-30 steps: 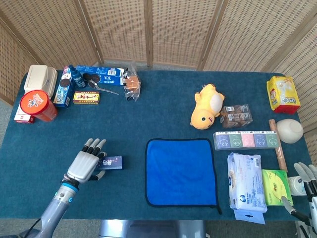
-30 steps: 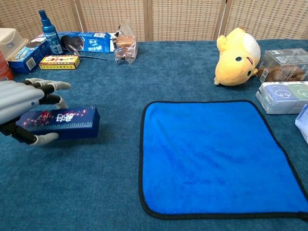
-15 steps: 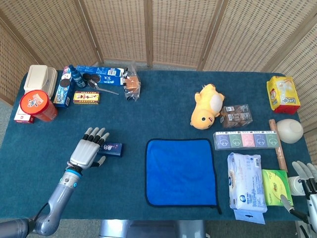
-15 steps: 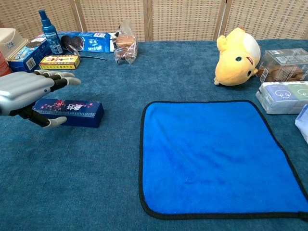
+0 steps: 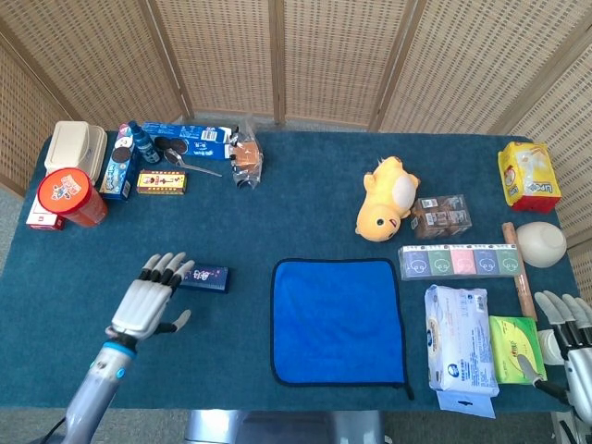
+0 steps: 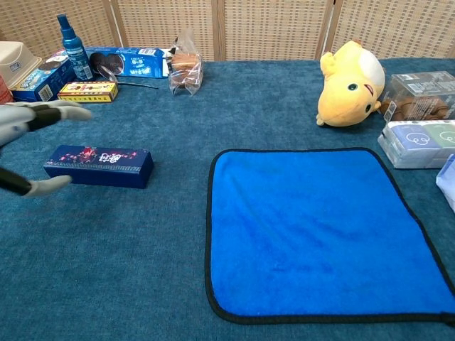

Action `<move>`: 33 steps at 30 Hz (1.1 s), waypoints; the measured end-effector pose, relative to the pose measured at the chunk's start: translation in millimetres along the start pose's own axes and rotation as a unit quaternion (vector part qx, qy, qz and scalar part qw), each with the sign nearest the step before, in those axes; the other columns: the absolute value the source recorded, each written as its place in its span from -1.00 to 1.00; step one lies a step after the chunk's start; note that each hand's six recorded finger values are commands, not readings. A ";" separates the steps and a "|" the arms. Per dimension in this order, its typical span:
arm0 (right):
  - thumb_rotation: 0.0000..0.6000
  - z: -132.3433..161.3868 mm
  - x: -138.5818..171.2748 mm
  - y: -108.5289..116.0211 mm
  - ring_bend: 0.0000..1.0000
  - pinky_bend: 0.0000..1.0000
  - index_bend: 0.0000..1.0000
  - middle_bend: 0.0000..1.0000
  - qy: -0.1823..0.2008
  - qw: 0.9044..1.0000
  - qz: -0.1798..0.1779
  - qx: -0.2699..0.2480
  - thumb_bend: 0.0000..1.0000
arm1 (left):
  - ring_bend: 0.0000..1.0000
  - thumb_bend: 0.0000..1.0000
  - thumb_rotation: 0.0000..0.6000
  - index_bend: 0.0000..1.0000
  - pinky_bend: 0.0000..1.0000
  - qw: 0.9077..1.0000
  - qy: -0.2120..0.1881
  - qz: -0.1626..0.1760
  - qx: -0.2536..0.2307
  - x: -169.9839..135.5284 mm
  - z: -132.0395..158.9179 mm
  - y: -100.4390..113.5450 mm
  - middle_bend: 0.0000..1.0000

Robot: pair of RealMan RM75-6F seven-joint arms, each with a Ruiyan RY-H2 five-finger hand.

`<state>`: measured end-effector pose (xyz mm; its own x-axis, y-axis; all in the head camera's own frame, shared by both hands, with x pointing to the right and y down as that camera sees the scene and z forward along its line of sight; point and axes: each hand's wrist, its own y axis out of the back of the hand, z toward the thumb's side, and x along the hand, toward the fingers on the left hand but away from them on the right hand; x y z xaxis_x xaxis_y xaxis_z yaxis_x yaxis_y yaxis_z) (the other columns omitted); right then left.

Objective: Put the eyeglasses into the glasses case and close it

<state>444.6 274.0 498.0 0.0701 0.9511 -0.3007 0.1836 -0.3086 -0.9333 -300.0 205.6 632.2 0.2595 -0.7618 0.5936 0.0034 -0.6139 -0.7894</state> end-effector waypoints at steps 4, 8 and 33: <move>1.00 4.4 -8.4 -5.8 -1.00 -0.80 -0.88 -0.81 0.007 1.000 0.012 0.008 -0.44 | -1.00 -0.38 0.39 -1.00 -1.00 0.999 0.023 0.011 -0.026 -38.6 -14.6 5.5 -1.00; 1.00 8.3 -18.6 -12.5 -1.00 -0.81 -0.87 -0.82 0.012 1.000 0.023 0.015 -0.44 | -1.00 -0.38 0.38 -1.00 -1.00 0.997 0.044 0.024 -0.052 -75.3 -27.9 9.9 -1.00; 1.00 32.0 -51.0 -48.4 -1.00 -0.83 -0.86 -0.82 0.027 0.997 0.055 0.049 -0.44 | -1.00 -0.39 0.40 -0.96 -1.00 0.974 0.173 0.119 -0.090 -202.3 -94.2 36.5 -1.00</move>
<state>400.7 240.8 552.3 0.1373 0.9085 -0.3946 0.0755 -0.4068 -0.9104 -443.4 317.8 498.1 -0.1085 -0.8919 0.4389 -0.1941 -0.4140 -0.8893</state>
